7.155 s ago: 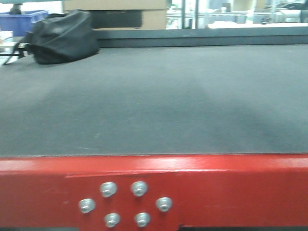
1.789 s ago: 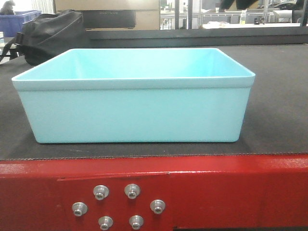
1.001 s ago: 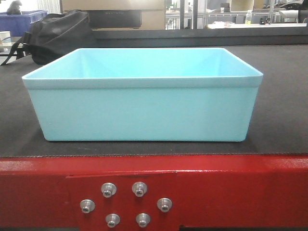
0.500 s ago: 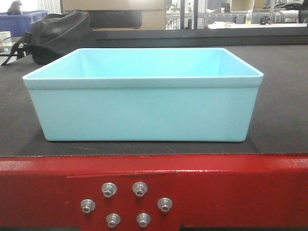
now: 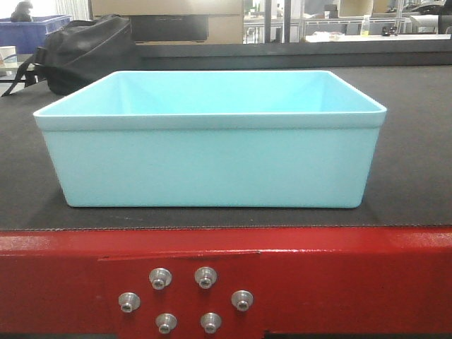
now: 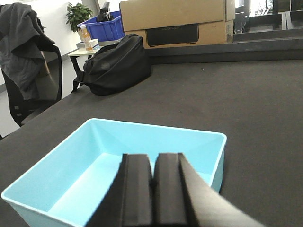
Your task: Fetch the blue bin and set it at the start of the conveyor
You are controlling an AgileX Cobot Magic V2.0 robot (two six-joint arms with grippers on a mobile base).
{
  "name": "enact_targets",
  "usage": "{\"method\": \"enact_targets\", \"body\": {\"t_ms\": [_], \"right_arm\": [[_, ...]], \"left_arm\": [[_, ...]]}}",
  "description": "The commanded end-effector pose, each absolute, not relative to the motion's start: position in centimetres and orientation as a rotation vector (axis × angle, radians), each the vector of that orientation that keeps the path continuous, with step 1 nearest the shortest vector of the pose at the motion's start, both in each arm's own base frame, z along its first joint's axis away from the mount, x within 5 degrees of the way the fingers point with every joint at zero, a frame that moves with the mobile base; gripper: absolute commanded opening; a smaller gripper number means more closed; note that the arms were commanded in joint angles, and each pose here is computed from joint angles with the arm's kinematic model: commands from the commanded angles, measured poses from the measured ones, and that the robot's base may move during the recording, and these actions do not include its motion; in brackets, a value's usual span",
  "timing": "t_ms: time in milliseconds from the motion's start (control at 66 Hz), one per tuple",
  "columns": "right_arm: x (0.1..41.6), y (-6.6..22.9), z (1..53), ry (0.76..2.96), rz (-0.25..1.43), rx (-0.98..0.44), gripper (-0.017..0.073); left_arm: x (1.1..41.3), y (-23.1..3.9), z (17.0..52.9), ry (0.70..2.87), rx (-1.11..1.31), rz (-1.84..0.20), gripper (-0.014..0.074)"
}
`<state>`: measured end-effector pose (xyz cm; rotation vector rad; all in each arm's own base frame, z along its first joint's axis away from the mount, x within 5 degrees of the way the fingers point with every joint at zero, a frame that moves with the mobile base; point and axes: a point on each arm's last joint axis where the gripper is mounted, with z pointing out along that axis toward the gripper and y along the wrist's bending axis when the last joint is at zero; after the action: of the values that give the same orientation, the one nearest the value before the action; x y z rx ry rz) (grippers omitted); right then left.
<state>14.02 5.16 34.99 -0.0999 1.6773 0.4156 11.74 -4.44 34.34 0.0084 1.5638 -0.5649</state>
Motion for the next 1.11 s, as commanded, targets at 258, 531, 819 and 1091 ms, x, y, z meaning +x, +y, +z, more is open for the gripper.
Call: {"method": "enact_targets", "body": {"t_ms": [258, 531, 819, 1091], "right_arm": [[11.6, 2.3, 33.0, 1.626, 0.059, -0.253, -0.0166], [8.4, -0.5, 27.2, 1.557, -0.082, 0.011, -0.0166], [5.8, -0.5, 21.9, 1.485, -0.071, 0.06, -0.0166], [5.6, -0.5, 21.3, 1.483, -0.073, 0.059, -0.0166]], "left_arm": [[11.6, -4.4, 34.5, 1.542, 0.01, -0.577, -0.0111], [11.6, -4.4, 34.5, 1.542, 0.01, -0.577, -0.0111], [11.6, -4.4, 34.5, 1.542, 0.01, -0.577, -0.0111], [11.6, -4.4, 34.5, 1.542, 0.01, -0.577, -0.0111]]}}
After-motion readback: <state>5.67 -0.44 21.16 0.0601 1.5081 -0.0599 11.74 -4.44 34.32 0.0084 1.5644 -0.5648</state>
